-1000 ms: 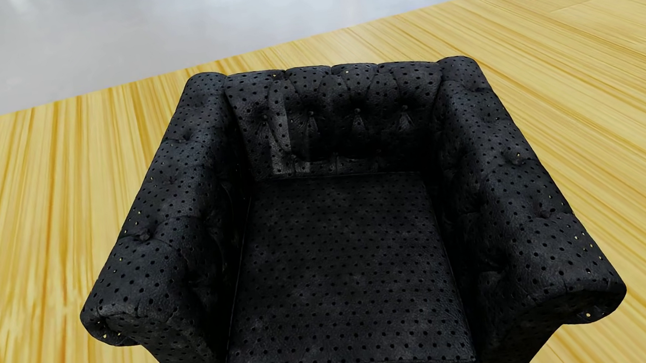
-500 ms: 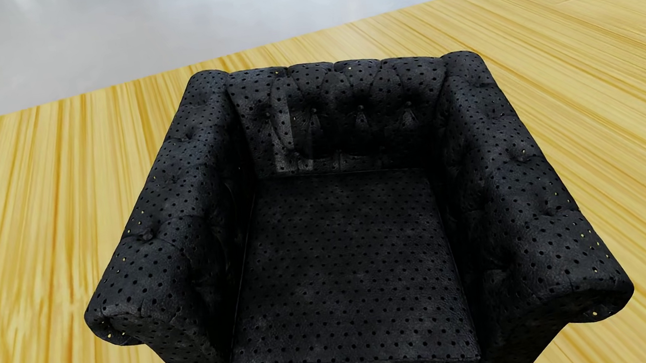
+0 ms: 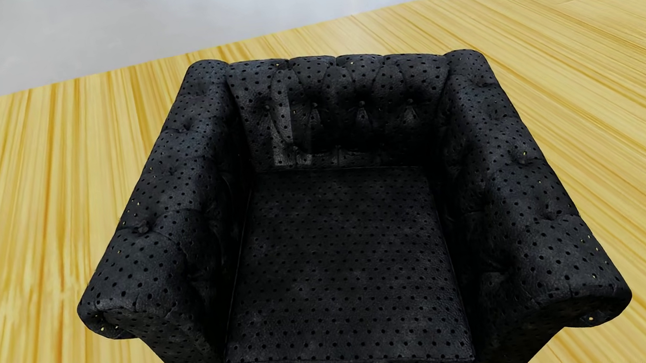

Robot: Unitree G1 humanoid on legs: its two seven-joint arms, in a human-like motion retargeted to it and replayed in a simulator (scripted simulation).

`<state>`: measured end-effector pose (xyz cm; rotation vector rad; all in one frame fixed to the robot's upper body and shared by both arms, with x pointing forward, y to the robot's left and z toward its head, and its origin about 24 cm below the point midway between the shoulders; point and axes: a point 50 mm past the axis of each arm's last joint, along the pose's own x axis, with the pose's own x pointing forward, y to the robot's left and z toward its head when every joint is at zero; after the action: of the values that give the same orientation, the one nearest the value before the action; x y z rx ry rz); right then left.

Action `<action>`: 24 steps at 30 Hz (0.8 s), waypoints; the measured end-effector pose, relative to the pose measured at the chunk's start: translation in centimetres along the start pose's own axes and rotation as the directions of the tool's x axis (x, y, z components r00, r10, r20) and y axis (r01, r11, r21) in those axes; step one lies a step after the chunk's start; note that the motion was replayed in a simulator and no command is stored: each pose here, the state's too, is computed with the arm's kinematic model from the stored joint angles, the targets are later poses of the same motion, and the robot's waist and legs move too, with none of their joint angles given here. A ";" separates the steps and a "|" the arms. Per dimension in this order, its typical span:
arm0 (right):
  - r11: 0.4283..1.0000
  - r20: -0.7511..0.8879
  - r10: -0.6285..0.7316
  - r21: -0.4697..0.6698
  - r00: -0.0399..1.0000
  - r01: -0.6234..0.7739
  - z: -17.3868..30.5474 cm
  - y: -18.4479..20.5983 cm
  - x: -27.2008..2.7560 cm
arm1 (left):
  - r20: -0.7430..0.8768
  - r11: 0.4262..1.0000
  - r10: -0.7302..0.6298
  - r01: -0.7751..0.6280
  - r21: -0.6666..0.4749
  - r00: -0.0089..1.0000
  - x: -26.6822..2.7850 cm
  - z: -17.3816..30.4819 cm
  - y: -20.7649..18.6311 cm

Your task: Stand still

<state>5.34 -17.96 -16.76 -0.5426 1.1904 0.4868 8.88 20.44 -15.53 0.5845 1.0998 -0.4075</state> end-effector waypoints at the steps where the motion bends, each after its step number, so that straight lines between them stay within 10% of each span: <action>1: 1.000 0.003 -0.002 0.001 1.000 0.002 0.0 -0.1 0.0 | 0.002 1.000 0.003 -0.003 -0.005 1.000 0.0 0.1 0.1; 24: 1.000 0.000 0.007 -0.009 1.000 -0.007 -0.1 0.2 0.0 | 0.010 1.000 0.001 -0.001 -0.005 1.000 0.1 0.4 0.0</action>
<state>5.17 -17.84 -16.77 -0.5459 1.1911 0.4985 9.19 20.18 -15.51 0.5781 1.0910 -0.4068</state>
